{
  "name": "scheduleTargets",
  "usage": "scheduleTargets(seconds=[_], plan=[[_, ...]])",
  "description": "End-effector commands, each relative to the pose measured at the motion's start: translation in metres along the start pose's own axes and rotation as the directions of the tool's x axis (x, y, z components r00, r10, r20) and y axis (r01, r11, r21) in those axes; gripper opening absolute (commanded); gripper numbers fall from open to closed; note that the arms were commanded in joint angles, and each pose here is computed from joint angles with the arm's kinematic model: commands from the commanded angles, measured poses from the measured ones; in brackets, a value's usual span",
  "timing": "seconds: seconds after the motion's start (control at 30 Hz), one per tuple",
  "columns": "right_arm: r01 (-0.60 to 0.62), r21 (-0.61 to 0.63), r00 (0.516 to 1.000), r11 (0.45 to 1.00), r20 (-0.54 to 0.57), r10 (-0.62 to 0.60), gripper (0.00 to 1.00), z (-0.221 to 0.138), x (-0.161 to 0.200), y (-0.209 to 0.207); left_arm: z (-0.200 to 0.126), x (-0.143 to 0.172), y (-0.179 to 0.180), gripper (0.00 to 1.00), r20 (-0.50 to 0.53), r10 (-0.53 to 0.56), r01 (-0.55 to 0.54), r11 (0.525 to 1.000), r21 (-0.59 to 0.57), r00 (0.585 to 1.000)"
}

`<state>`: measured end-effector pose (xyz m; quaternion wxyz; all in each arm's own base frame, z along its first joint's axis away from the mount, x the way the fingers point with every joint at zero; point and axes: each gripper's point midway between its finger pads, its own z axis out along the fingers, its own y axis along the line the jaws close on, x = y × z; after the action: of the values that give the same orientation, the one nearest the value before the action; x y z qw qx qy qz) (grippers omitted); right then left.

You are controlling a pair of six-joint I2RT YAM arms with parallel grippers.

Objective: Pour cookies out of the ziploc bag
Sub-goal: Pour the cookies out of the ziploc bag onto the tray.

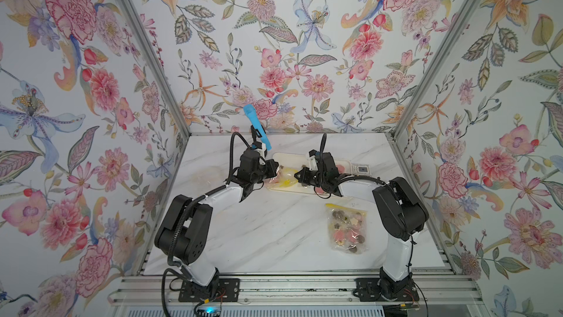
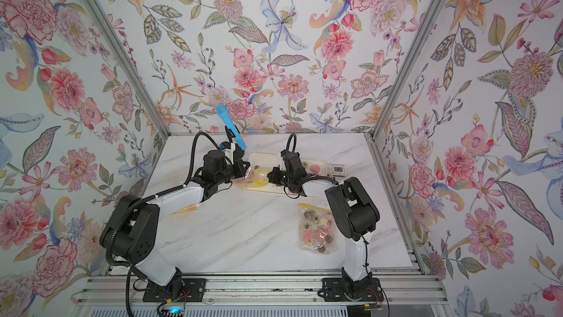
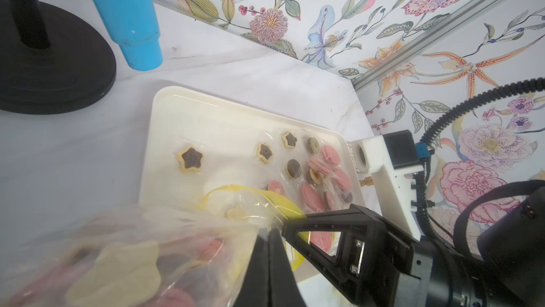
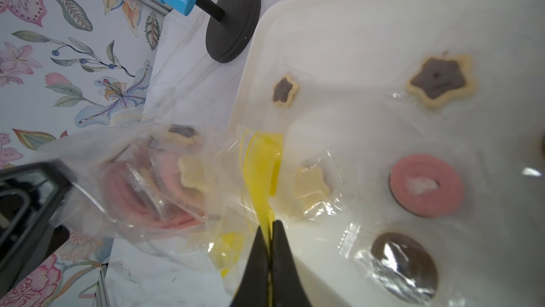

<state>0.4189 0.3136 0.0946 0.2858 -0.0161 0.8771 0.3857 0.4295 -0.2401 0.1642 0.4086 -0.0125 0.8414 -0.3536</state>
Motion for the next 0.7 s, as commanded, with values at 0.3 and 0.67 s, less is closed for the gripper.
scheduleTargets(seconds=[0.3,0.67], plan=[[0.028,-0.071,0.998,0.997,0.053,-0.025,0.00,-0.018,-0.029,0.028,-0.002,-0.043,-0.021,0.00,0.070,0.074,-0.072,0.997,-0.031,0.995],[0.002,-0.048,1.000,0.999,0.022,-0.001,0.00,-0.012,-0.019,0.012,0.007,-0.039,-0.023,0.00,0.036,0.067,-0.066,0.997,-0.029,0.997]])
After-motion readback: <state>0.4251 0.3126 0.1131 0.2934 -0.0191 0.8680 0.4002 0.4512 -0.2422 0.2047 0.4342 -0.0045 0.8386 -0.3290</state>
